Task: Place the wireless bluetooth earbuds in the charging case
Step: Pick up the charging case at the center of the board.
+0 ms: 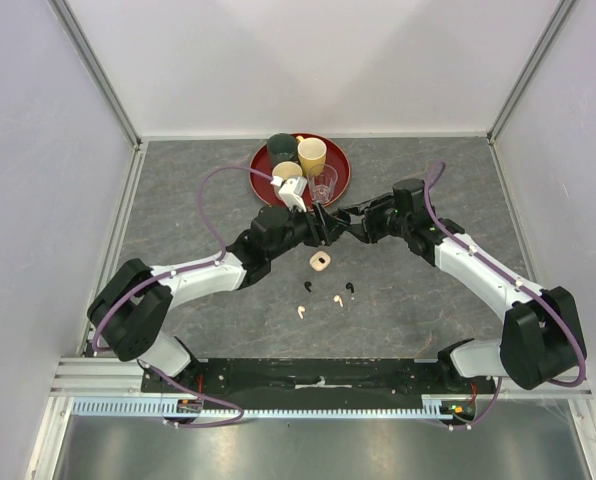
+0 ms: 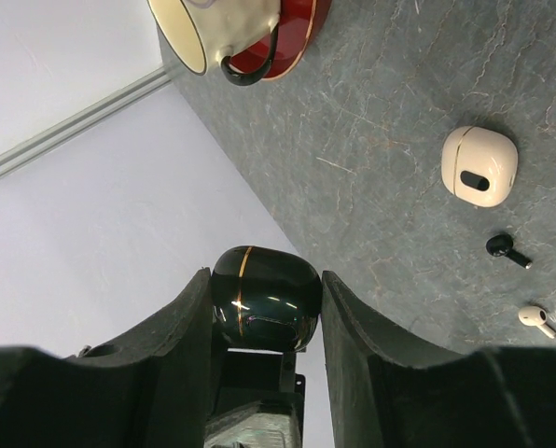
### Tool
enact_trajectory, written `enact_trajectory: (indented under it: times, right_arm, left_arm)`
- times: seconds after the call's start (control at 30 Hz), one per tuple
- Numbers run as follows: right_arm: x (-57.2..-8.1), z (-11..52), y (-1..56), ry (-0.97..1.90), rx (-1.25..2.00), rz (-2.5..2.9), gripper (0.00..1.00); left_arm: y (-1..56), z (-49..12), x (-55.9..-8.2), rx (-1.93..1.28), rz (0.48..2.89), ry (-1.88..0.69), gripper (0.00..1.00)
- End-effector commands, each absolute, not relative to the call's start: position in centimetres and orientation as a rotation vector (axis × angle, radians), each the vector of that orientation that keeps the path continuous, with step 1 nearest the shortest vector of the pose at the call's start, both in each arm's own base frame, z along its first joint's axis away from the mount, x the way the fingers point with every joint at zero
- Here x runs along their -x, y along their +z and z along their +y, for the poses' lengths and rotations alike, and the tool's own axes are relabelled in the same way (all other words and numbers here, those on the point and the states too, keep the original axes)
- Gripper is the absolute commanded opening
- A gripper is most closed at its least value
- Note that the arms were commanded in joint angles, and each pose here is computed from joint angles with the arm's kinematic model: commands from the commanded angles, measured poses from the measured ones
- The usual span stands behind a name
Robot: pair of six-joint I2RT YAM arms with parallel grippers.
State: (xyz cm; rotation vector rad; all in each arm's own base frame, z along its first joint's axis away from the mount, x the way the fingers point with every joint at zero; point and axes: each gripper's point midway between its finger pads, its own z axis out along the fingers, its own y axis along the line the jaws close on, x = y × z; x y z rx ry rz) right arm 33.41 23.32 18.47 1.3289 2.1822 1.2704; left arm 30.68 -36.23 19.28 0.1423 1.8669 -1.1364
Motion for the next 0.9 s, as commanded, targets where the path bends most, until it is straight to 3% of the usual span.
enact_trajectory:
  times: [0.0,0.17,0.43,0.5,0.57,0.63,0.67,0.77,0.87]
  right_arm:
    - [-33.18,23.64,20.26,1.339,-1.306,2.150,0.00]
    - [-33.14,23.66,20.28,1.339,-1.307,2.153,0.00]
    - [-33.10,23.69,20.39,1.343,-1.304,2.154,0.00]
    - [-33.03,23.73,20.42,1.343,-1.303,2.155,0.00]
    - [-33.04,23.69,20.33,1.341,-1.304,2.158,0.00]
    - [-33.01,23.68,20.35,1.340,-1.302,2.158,0.00]
    - [-32.99,23.67,20.22,1.337,-1.303,2.161,0.00]
    - [-32.97,23.69,20.34,1.339,-1.294,2.162,0.00]
    - [-32.95,23.74,20.40,1.335,-1.265,2.170,0.07]
  left_arm:
    - [22.52,-37.09,-31.80,-0.197,1.750,-1.124,0.62]
    - [22.32,-37.30,-31.89,-0.202,1.753,-1.130,0.52]
    - [21.75,-37.70,-31.90,-0.211,1.769,-1.136,0.53]
    - [21.75,-37.77,-31.94,-0.213,1.771,-1.136,0.47]
    - [21.77,-37.83,-31.98,-0.219,1.773,-1.133,0.35]
    - [21.85,-37.71,-32.11,-0.217,1.772,-1.124,0.31]
    - [21.81,-37.73,-32.08,-0.222,1.773,-1.120,0.23]
    - [21.91,-37.48,-32.28,-0.219,1.772,-1.100,0.17]
    - [21.71,-37.50,-32.36,-0.237,1.781,-1.083,0.08]
